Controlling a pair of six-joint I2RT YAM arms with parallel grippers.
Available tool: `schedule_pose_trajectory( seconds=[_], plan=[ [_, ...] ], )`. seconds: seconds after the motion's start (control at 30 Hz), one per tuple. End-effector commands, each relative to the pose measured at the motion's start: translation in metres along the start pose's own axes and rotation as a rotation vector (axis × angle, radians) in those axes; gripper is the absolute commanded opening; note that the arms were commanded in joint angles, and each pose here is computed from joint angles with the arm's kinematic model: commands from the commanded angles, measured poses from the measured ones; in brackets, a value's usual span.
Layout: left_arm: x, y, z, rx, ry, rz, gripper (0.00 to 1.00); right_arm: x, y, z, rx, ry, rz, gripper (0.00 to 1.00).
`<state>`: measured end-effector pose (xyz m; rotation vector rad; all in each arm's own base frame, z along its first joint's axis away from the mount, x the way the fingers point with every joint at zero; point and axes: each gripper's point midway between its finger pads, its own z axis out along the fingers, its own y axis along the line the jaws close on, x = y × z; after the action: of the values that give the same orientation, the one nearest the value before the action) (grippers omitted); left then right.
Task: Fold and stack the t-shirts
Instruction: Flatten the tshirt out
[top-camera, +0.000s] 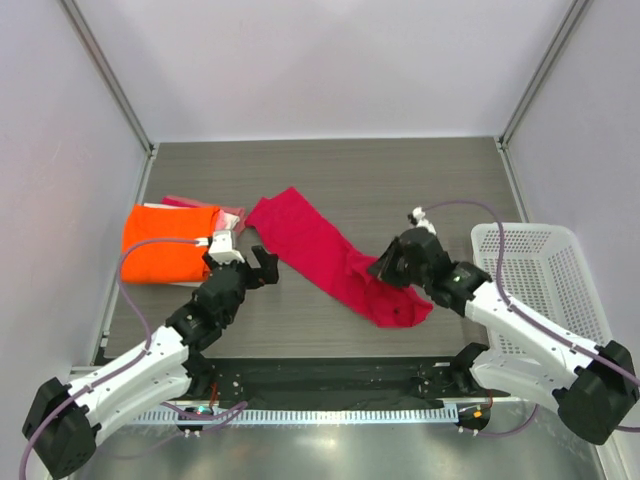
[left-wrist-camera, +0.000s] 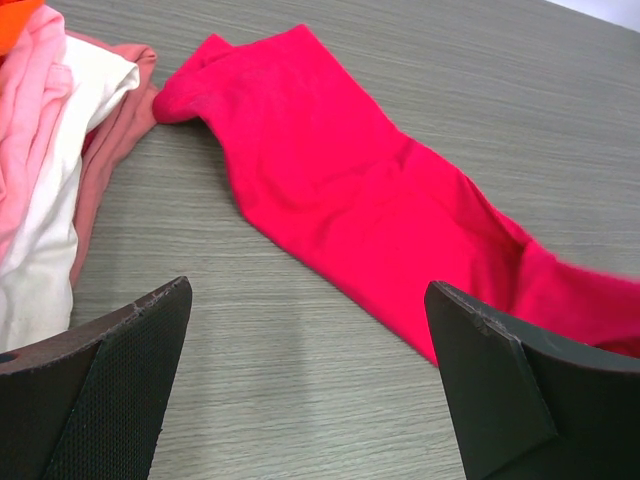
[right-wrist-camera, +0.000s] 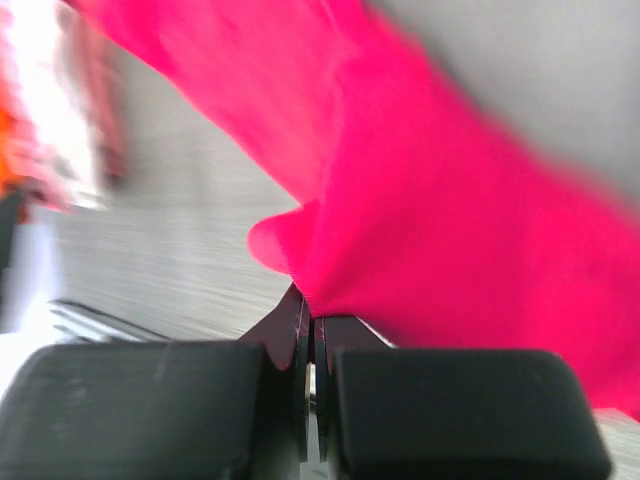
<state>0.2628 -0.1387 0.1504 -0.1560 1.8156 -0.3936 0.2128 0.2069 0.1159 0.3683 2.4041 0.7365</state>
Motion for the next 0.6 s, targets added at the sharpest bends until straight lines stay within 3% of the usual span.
schedule_pose_trajectory(
  seconds=[0.0,0.1,0.33,0.43,0.57],
  plan=[
    [-0.026,-0.01,0.006,0.003,-0.077,-0.034,1.0,-0.059,0.042,-0.028,-0.076,-0.091,-0.062,0.01],
    [-0.025,-0.008,0.012,-0.035,-0.075,-0.059,1.0,-0.077,0.057,-0.033,-0.127,-0.053,-0.073,0.01],
    [-0.03,-0.023,0.022,-0.048,-0.006,-0.039,1.0,-0.052,0.039,-0.022,-0.117,0.041,-0.074,0.01],
    [-0.029,-0.033,0.035,-0.064,0.038,-0.034,1.0,-0.053,0.031,-0.028,-0.109,0.006,-0.077,0.01],
    [-0.025,-0.042,0.053,-0.145,0.147,0.005,1.0,-0.088,0.035,-0.041,-0.113,-0.091,-0.063,0.01]
  ],
)
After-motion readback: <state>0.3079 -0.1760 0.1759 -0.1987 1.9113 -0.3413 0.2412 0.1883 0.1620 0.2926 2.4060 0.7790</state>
